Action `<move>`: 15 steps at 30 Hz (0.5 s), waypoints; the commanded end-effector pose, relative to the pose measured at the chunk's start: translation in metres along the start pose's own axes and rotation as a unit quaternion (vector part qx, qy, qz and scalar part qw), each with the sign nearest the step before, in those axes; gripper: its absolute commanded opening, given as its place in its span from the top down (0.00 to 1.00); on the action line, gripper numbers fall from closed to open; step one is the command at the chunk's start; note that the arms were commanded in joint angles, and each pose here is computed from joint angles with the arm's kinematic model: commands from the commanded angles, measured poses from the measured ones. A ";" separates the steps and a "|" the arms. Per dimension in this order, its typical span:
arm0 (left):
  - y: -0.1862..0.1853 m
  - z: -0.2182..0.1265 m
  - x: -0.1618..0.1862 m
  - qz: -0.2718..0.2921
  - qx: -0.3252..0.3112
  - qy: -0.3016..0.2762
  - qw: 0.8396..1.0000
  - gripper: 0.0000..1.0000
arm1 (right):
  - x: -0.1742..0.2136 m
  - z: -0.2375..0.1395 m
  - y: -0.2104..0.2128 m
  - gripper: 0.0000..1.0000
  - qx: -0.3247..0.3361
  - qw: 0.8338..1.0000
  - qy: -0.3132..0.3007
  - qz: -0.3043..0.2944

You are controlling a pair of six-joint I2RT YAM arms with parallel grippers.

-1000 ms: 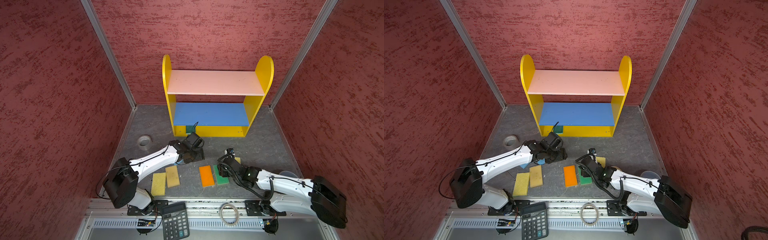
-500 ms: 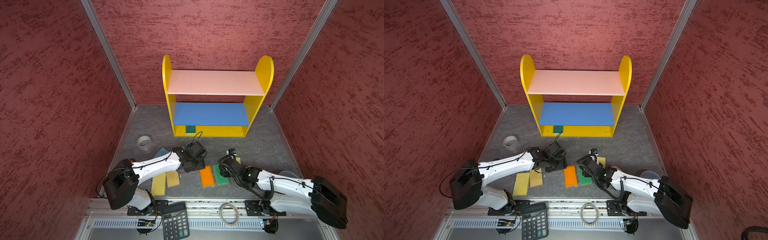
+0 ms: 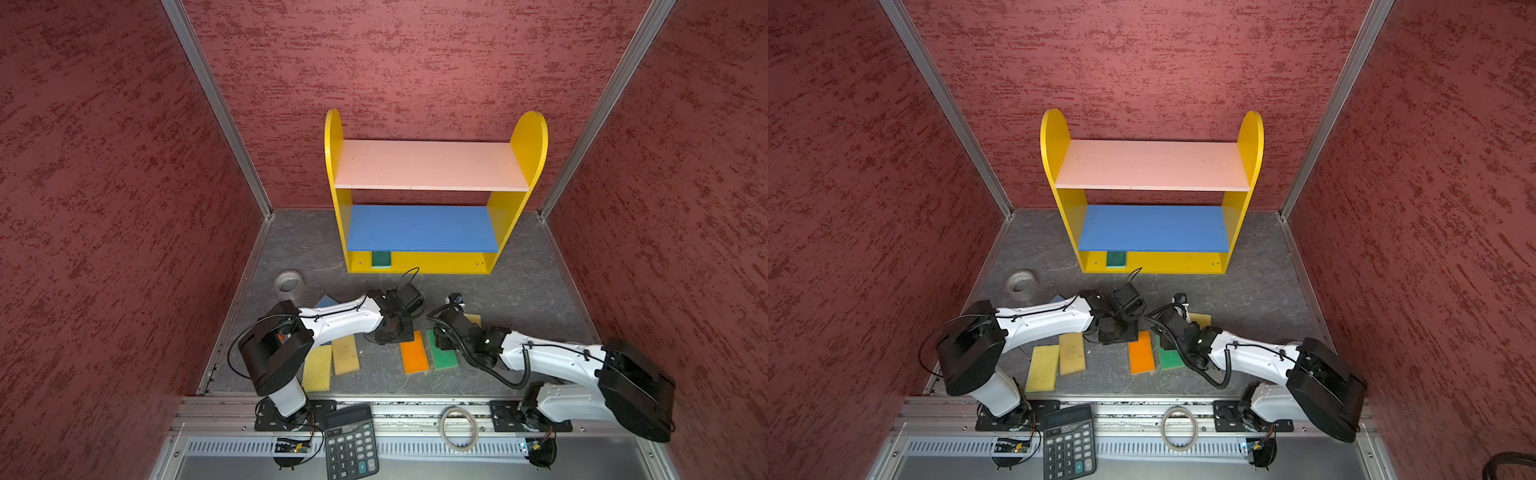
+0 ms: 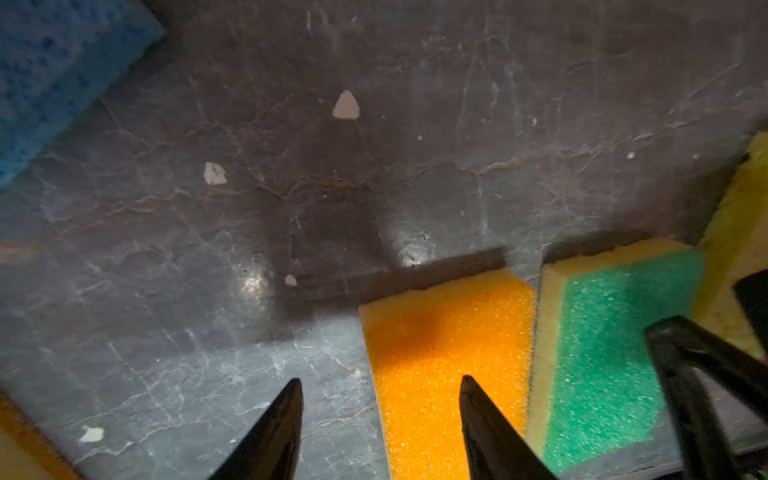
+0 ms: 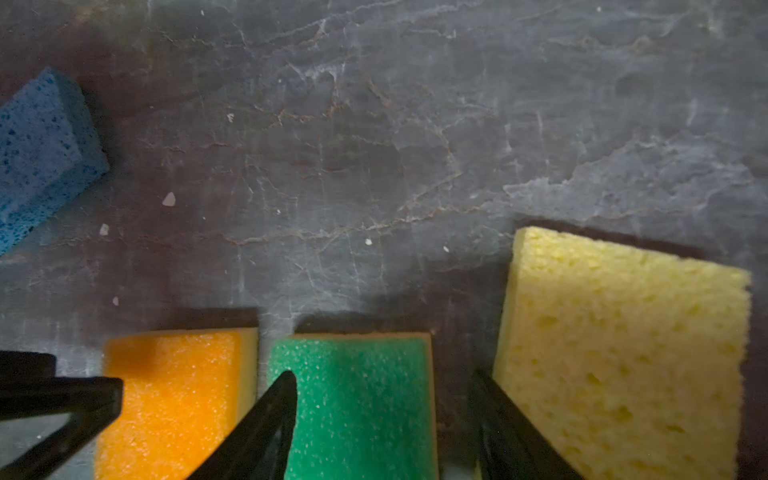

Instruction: Place and organize the cleaning sponges onto the shelf

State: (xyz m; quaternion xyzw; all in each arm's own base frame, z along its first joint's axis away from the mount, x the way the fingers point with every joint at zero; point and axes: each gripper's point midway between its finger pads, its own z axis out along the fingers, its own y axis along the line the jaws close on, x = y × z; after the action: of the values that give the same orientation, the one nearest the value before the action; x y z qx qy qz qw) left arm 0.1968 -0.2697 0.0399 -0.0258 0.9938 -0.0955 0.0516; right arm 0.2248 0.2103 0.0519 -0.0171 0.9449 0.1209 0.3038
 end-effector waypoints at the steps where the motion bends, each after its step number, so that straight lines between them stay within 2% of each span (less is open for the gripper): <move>1: 0.001 0.006 0.006 0.020 -0.018 0.025 0.999 0.42 | -0.013 -0.002 0.007 0.32 -0.007 1.000 -0.011 -0.001; 4: -0.002 0.015 0.006 0.027 -0.030 0.043 0.998 0.56 | -0.014 -0.001 0.004 0.32 -0.001 1.000 -0.010 -0.002; 7: -0.008 0.023 0.005 0.035 -0.034 0.056 0.997 0.75 | -0.014 0.000 -0.001 0.32 0.004 1.000 -0.007 0.003; 11: -0.007 0.021 -0.006 0.042 -0.043 0.041 0.997 0.99 | -0.014 0.000 -0.008 0.32 0.008 1.000 -0.001 0.012; 15: -0.004 0.013 -0.029 0.024 -0.031 0.021 0.999 1.00 | -0.024 -0.004 -0.009 0.32 0.009 1.000 -0.011 0.012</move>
State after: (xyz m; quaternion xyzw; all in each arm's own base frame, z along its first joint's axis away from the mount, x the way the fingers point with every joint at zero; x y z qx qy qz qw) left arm 0.2083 -0.2838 0.0289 0.0062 0.9972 -0.0731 0.0130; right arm 0.2383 0.1997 0.0560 -0.0013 0.9454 0.1123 0.3059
